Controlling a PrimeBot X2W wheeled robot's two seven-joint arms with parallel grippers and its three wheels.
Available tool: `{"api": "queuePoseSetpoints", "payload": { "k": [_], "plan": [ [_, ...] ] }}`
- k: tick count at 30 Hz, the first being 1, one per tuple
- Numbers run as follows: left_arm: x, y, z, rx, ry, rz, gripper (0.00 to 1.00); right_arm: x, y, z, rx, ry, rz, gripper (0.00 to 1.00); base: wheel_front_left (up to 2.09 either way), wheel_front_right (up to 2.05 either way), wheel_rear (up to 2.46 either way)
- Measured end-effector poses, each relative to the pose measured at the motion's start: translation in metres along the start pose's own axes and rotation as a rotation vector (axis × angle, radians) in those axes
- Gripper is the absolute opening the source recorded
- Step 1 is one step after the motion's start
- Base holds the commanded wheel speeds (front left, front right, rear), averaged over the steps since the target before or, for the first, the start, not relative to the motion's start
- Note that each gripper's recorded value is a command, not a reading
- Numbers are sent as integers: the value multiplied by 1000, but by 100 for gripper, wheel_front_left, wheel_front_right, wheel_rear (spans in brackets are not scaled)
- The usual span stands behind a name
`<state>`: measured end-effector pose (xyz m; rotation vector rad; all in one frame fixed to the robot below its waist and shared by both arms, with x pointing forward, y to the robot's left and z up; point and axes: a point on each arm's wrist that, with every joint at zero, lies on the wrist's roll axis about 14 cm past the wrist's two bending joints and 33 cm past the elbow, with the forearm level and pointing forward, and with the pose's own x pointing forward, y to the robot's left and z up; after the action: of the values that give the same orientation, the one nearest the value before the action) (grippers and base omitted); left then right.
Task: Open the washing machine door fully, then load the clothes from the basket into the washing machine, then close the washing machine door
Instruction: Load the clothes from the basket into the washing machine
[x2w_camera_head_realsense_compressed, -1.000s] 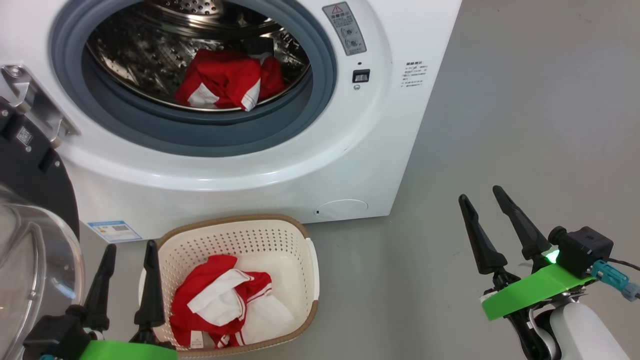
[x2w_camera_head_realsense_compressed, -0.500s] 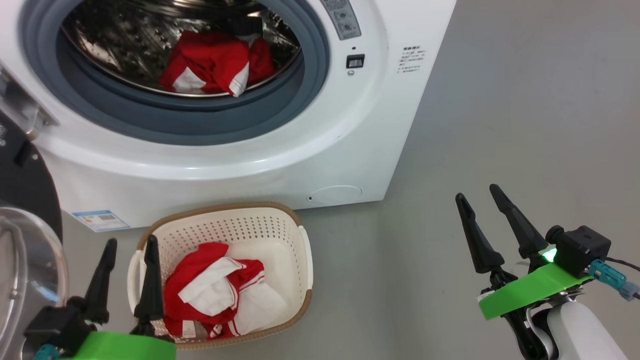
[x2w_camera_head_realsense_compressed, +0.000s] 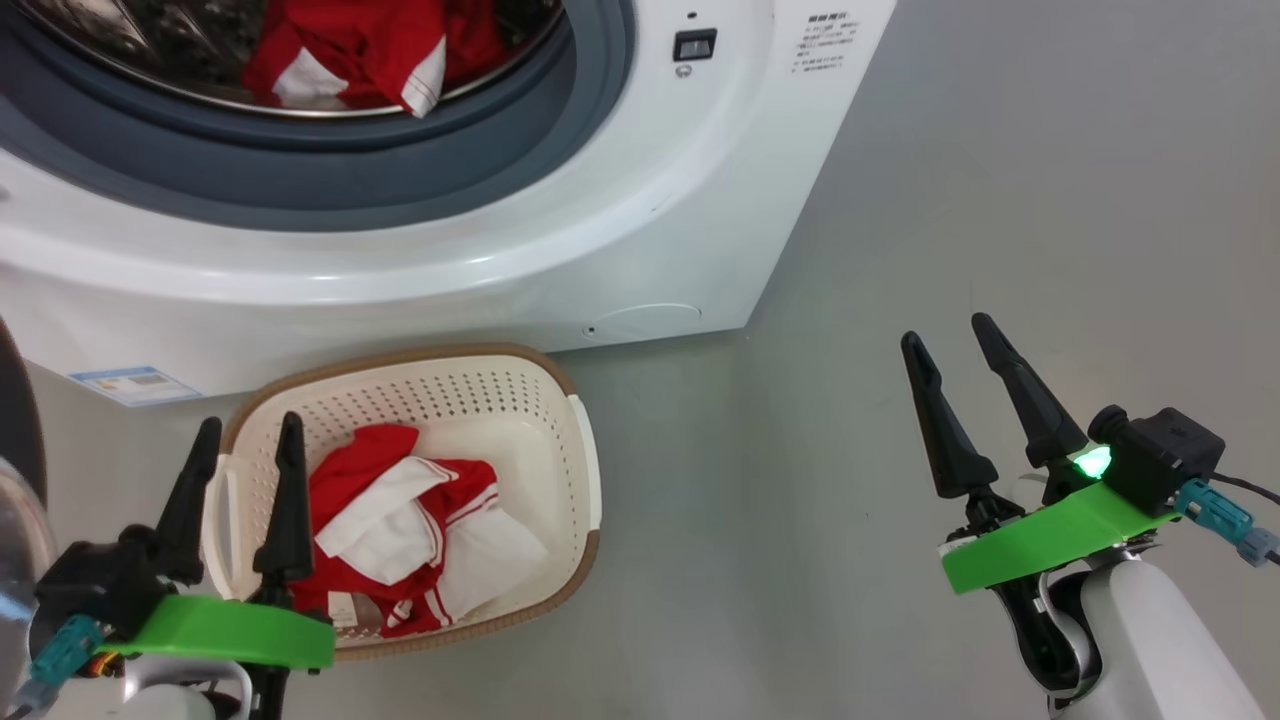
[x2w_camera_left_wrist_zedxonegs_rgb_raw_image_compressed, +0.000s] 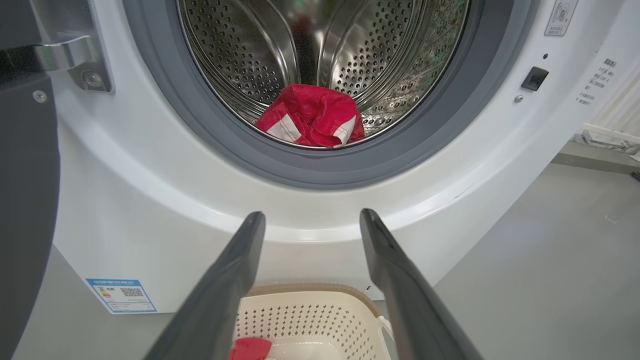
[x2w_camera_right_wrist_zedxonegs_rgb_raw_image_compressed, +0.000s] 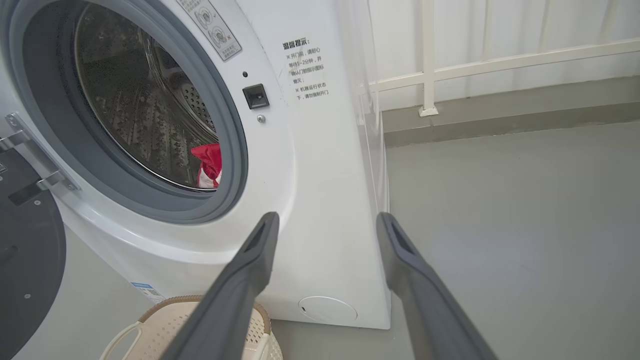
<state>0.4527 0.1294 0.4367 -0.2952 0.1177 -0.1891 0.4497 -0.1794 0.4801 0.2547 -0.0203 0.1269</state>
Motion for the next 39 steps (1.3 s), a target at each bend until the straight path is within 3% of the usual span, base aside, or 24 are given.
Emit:
{"api": "queuePoseSetpoints", "payload": {
  "k": [39],
  "plan": [
    [66,47,-196,22,567,-10,100,45,-25,-75,-3,119,-47,100,0,0,0]
  ]
}}
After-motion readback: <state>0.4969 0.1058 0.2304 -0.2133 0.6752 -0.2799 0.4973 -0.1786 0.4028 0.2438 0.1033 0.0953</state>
